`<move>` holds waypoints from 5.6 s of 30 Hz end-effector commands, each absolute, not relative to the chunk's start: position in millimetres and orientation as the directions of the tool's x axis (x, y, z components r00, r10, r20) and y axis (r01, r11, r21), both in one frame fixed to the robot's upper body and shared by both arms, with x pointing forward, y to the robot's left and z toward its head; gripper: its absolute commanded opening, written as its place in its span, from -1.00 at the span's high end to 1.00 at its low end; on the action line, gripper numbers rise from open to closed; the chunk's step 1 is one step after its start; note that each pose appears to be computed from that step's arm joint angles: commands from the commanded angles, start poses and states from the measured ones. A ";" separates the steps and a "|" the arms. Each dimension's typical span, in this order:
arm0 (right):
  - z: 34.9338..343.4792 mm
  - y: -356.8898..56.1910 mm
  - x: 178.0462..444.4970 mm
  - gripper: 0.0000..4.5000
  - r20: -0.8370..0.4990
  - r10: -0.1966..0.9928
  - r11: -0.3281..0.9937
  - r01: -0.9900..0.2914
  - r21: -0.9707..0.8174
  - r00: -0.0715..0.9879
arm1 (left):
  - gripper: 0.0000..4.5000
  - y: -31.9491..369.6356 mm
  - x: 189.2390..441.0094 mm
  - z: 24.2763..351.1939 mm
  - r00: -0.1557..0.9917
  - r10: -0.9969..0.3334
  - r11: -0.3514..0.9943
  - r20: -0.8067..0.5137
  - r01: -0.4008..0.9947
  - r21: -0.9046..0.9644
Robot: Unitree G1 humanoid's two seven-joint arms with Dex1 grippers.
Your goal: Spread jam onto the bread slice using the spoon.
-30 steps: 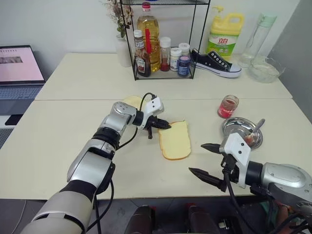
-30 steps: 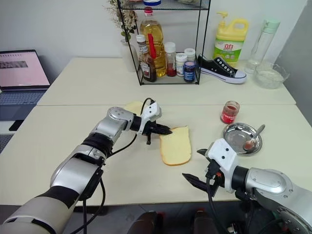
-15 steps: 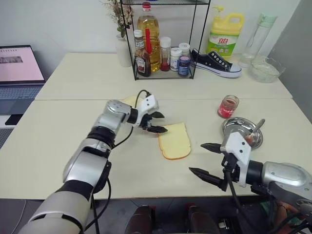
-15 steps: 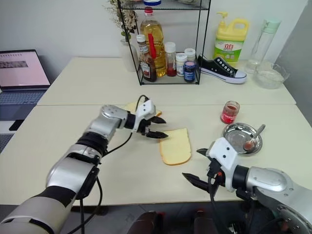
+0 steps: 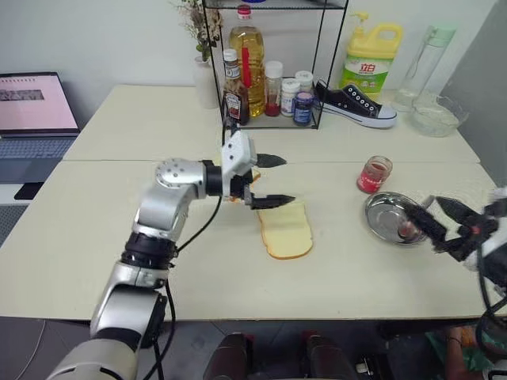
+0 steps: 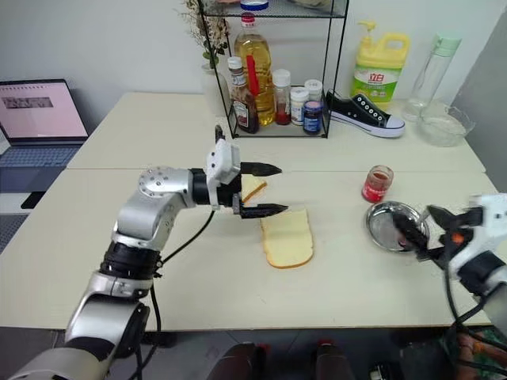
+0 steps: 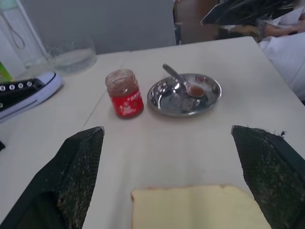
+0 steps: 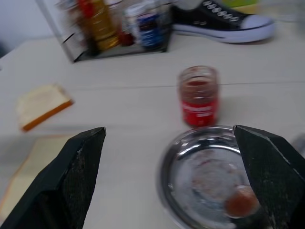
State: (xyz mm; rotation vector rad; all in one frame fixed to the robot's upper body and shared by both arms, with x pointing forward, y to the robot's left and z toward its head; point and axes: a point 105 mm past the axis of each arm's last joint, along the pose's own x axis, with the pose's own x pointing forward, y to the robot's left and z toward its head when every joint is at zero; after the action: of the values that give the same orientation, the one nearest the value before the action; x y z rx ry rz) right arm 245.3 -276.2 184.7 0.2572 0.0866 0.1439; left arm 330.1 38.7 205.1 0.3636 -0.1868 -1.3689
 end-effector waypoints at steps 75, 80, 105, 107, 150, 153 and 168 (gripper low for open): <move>286.2 -265.6 360.8 0.98 0.272 0.166 0.917 -0.250 0.310 0.948 | -1.00 11.2 327.5 220.8 0.281 -0.958 0.286 0.062 0.906 0.311; 317.2 -245.9 373.0 0.98 0.378 0.128 0.981 -0.173 0.086 0.917 | -1.00 10.1 329.3 218.5 0.297 -0.953 0.302 0.065 0.903 0.305; 265.5 -204.2 436.1 0.98 0.419 0.106 0.994 -0.088 -0.061 0.902 | -1.00 15.2 327.6 225.5 0.338 -0.938 0.345 0.079 0.889 0.300; 261.8 -202.7 438.2 0.98 0.416 0.109 0.994 -0.086 -0.075 0.903 | -1.00 16.0 327.5 226.0 0.339 -0.938 0.346 0.079 0.889 0.301; 239.6 -220.7 390.5 0.98 0.321 0.116 0.985 -0.067 -0.160 0.940 | -1.00 18.8 329.6 224.1 0.345 -0.936 0.349 0.070 0.887 0.302; 233.6 -223.8 389.2 0.98 0.305 0.105 0.985 -0.057 -0.162 0.947 | -1.00 19.1 330.2 224.0 0.346 -0.936 0.350 0.070 0.886 0.303; 207.4 -223.7 395.6 0.98 0.227 0.092 0.986 -0.057 -0.157 0.970 | -1.00 18.5 330.5 223.6 0.344 -0.936 0.349 0.071 0.887 0.304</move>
State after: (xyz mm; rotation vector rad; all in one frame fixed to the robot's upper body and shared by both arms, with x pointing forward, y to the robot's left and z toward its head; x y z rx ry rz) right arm 396.8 -222.8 197.7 -0.1363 -0.1974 0.0863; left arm 333.3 19.5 207.1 0.2127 -0.1775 -1.1941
